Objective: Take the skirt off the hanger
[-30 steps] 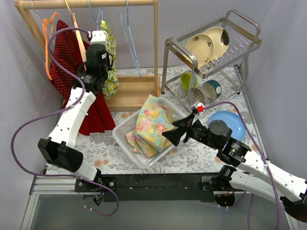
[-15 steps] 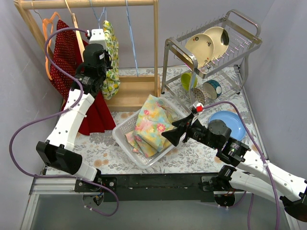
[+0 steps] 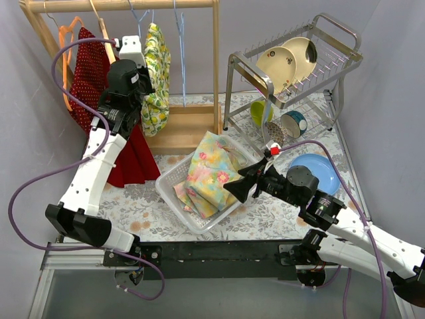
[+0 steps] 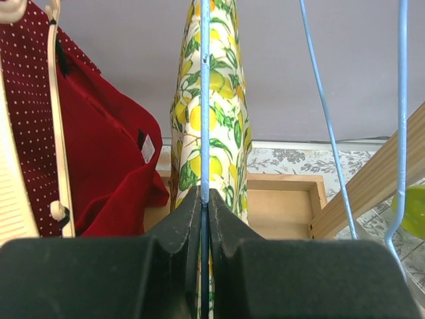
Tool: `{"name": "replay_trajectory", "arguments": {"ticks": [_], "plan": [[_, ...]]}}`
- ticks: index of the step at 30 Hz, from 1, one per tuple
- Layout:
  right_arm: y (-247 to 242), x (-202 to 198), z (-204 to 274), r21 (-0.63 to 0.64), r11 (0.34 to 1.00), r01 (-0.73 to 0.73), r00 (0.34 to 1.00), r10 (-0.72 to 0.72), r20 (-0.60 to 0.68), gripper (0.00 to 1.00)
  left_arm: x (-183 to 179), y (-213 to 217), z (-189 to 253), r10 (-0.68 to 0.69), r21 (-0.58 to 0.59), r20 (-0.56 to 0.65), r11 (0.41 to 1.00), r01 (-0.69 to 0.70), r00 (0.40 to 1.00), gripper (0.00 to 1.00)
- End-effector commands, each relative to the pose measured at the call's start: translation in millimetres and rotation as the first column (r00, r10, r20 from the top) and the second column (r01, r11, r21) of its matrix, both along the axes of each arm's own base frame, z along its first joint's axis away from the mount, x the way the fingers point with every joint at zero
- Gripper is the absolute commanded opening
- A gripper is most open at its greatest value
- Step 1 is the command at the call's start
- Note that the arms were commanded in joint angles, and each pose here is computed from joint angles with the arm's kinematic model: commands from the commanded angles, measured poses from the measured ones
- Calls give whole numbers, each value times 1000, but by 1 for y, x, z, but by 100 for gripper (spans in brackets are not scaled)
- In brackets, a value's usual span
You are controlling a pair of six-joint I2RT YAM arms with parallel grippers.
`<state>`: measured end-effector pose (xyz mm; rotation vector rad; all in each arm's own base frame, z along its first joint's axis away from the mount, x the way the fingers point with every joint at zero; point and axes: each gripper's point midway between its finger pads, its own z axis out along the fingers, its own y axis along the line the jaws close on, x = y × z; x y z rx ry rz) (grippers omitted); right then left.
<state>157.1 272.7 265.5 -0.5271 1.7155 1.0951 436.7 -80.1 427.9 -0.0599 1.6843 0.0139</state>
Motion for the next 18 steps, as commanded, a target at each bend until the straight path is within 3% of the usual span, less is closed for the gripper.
{"name": "replay_trajectory", "arguments": {"ticks": [1,11,18], "plan": [[0,0,19,16,1000,1,1000,-1,19,94,-39,8,58,-25,-70,173,997,37,985,0],[-4,2,22,-23,1000,20,1000,-19,11,95,-78,5,59,-101,-93,240,988,126,965,0],[-3,-1,28,-12,1000,9,1000,-9,0,95,-57,2,67,-91,-56,256,993,108,962,0]]}}
